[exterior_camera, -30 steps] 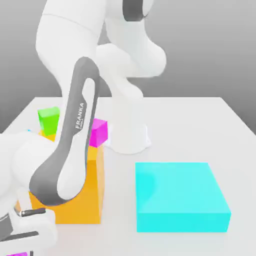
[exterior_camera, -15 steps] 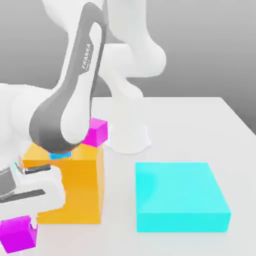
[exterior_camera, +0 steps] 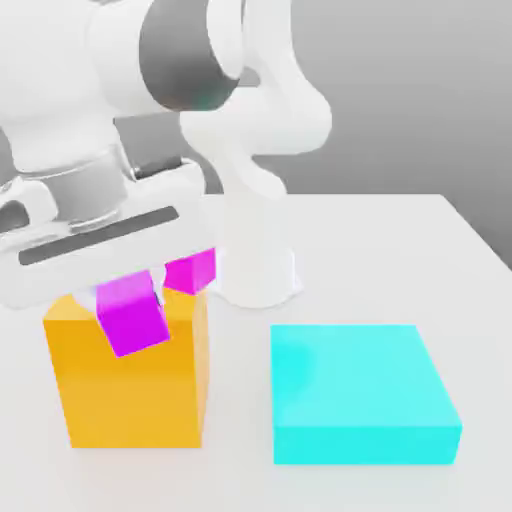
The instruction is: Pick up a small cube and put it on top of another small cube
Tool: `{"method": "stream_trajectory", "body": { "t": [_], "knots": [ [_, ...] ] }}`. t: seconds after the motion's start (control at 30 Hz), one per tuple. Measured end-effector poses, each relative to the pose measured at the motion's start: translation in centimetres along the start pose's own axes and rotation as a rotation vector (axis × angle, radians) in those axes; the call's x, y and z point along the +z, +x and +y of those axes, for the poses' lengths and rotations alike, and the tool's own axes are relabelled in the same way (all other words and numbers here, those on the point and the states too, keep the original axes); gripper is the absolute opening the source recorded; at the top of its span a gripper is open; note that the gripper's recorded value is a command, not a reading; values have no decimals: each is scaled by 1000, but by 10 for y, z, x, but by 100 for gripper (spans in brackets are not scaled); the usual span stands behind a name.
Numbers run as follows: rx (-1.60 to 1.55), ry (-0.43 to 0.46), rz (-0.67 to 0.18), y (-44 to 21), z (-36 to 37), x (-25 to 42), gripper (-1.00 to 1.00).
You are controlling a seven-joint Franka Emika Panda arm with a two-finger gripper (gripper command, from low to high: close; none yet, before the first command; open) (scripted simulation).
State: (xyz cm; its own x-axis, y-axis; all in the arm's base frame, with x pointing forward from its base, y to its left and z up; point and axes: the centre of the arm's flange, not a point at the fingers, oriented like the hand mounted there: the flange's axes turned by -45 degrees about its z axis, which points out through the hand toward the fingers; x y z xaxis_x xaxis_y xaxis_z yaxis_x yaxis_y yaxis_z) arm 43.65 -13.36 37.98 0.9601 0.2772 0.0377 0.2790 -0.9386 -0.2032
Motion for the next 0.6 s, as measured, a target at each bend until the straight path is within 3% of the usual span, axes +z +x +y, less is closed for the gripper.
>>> {"method": "stream_trajectory", "body": {
  "t": [0.23,0.47,0.6],
  "knots": [
    [-24,-60,-18,-42,-49,-37,-100],
    [-19,-179,-36,-91,-90,-62,-100],
    [-15,-199,-38,-97,-84,-19,-100]
  ]
}}
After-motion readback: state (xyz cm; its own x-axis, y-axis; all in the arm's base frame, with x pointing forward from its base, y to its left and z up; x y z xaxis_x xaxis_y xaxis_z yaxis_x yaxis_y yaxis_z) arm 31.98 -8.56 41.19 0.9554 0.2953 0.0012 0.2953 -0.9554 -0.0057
